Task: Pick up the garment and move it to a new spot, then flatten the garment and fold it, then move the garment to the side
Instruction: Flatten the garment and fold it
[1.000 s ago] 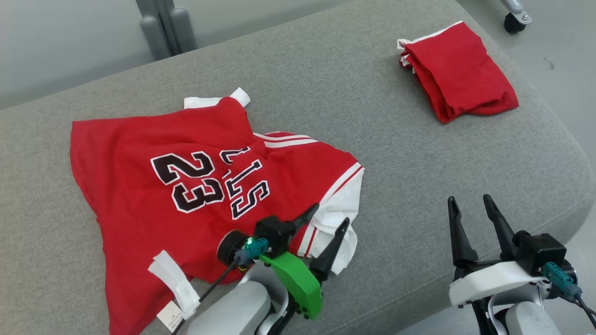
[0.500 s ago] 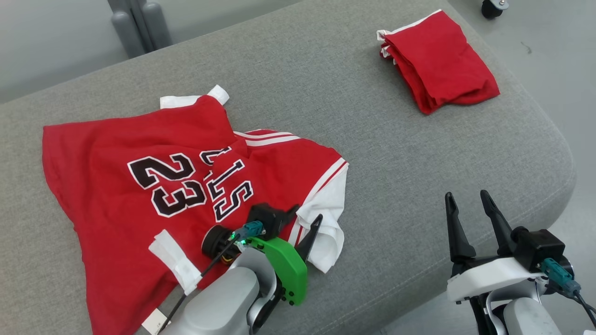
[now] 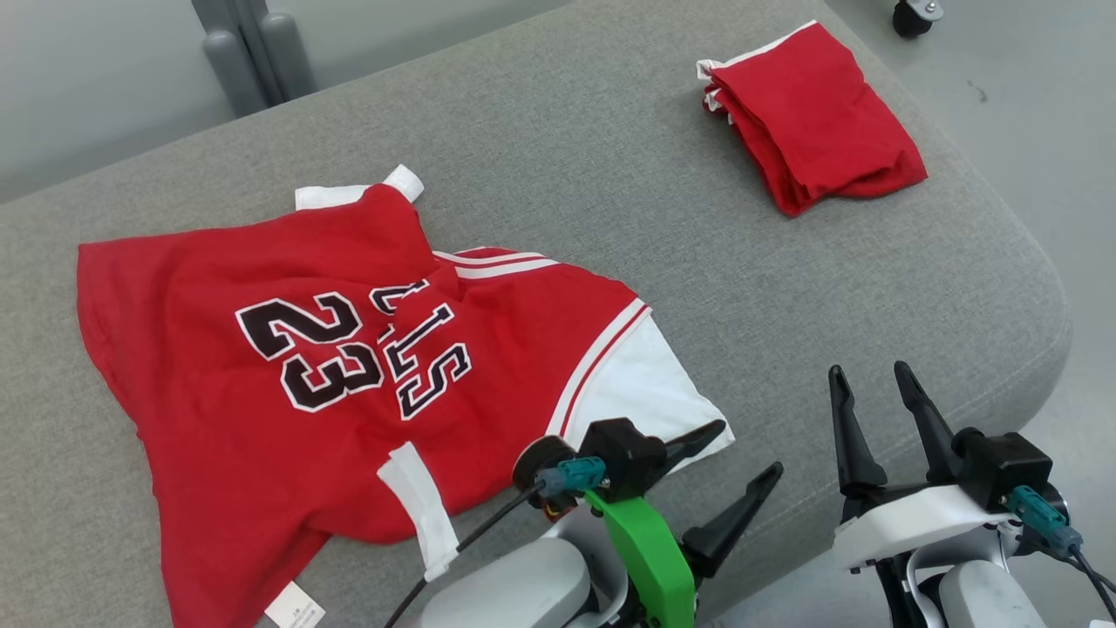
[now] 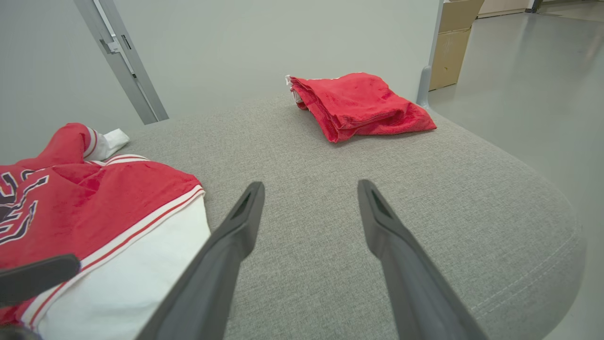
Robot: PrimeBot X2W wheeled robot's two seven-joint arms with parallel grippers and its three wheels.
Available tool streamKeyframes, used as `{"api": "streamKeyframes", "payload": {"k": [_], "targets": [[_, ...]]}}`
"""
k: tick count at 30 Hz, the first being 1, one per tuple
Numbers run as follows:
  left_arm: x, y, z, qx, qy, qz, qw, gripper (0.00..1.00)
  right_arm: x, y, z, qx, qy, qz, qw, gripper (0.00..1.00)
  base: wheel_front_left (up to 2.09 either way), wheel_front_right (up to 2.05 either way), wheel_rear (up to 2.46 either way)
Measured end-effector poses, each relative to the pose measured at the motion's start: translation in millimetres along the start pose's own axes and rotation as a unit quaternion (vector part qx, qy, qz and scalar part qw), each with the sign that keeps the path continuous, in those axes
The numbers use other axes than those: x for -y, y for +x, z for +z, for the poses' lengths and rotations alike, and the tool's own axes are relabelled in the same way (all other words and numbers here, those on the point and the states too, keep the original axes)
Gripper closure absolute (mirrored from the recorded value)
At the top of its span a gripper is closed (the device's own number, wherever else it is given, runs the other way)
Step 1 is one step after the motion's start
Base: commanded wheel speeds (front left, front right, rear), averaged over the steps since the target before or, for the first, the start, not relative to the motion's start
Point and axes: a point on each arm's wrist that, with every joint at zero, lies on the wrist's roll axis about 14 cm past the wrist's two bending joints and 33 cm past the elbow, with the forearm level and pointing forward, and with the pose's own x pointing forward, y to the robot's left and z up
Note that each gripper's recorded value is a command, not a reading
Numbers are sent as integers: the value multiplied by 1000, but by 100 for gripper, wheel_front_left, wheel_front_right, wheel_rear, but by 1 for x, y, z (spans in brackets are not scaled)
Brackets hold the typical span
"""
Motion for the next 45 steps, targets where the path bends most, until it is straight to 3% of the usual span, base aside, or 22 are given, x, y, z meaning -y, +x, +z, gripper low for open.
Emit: {"api": "streamKeyframes", "payload": {"k": [4,8,11,15,21,27,34,45], "targets": [[-4,-1,14,29,-3,20,999,0,-1,2,2,4,0,2,1000,0,0,0,0],[-40,-13,31,59,8,102,993,0,-4,2,3,7,-5,8,1000,0,0,0,0],[-75,-41,55,105,21,181,978,0,-7,4,6,12,-9,15,1000,0,0,0,0],[-108,-95,69,151,32,280,948,0,-17,8,8,16,-16,32,999,0,0,0,0],[-127,-172,66,180,57,395,899,0,-35,12,12,26,-22,66,997,0,0,0,0],[-126,-249,54,210,51,500,838,0,-56,9,13,30,-17,100,994,0,0,0,0],[-112,-317,21,208,42,580,786,0,-79,8,12,30,-14,135,990,0,0,0,0],[-95,-350,3,198,60,602,771,0,-93,2,8,26,-16,158,987,0,0,0,0]]}}
